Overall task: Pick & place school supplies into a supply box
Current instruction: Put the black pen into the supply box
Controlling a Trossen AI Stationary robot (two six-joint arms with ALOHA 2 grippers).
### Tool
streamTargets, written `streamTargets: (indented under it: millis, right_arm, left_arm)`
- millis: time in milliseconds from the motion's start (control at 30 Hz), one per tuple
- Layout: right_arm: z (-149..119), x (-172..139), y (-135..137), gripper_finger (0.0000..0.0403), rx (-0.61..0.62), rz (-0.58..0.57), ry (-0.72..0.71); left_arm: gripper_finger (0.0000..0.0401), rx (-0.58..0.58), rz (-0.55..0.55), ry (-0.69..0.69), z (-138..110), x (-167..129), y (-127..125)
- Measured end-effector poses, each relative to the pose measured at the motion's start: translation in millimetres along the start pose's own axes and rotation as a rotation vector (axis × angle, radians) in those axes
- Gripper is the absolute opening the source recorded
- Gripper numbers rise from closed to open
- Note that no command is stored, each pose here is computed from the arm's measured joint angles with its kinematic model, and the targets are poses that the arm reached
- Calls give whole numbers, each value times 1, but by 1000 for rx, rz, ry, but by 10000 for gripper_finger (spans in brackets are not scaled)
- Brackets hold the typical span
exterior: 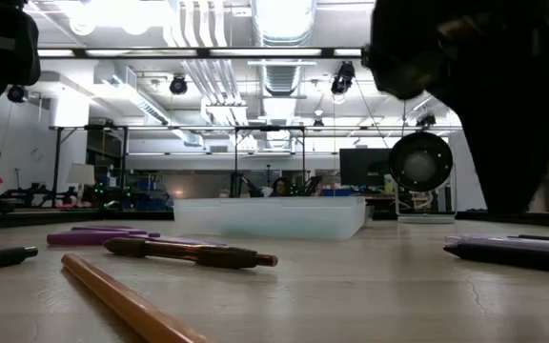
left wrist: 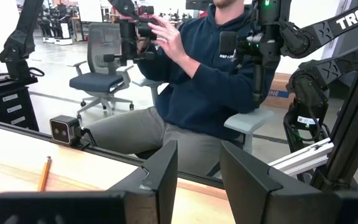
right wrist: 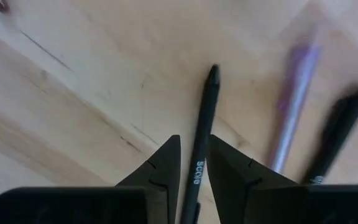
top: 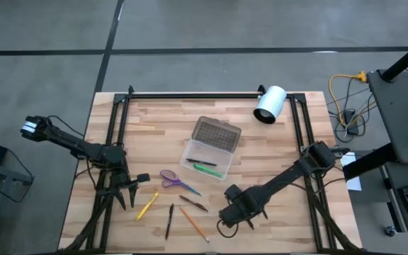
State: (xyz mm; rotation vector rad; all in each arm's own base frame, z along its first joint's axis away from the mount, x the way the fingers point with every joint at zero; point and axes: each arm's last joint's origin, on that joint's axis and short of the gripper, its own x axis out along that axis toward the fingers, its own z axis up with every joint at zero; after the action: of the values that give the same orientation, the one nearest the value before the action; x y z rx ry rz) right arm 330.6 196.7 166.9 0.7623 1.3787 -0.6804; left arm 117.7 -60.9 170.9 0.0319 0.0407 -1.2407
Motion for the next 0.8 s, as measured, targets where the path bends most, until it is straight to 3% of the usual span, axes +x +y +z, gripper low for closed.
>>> streamTargets:
  millis: [133, 800]
  right_arm:
    - [-2, 8, -3, 68, -4, 12, 54]
    - [-2, 16, -6, 68, -39, -17, 65]
  left_arm:
    - [105, 0, 0, 0, 0, 0, 0]
    - [105, 0, 0, 0, 0, 0, 0]
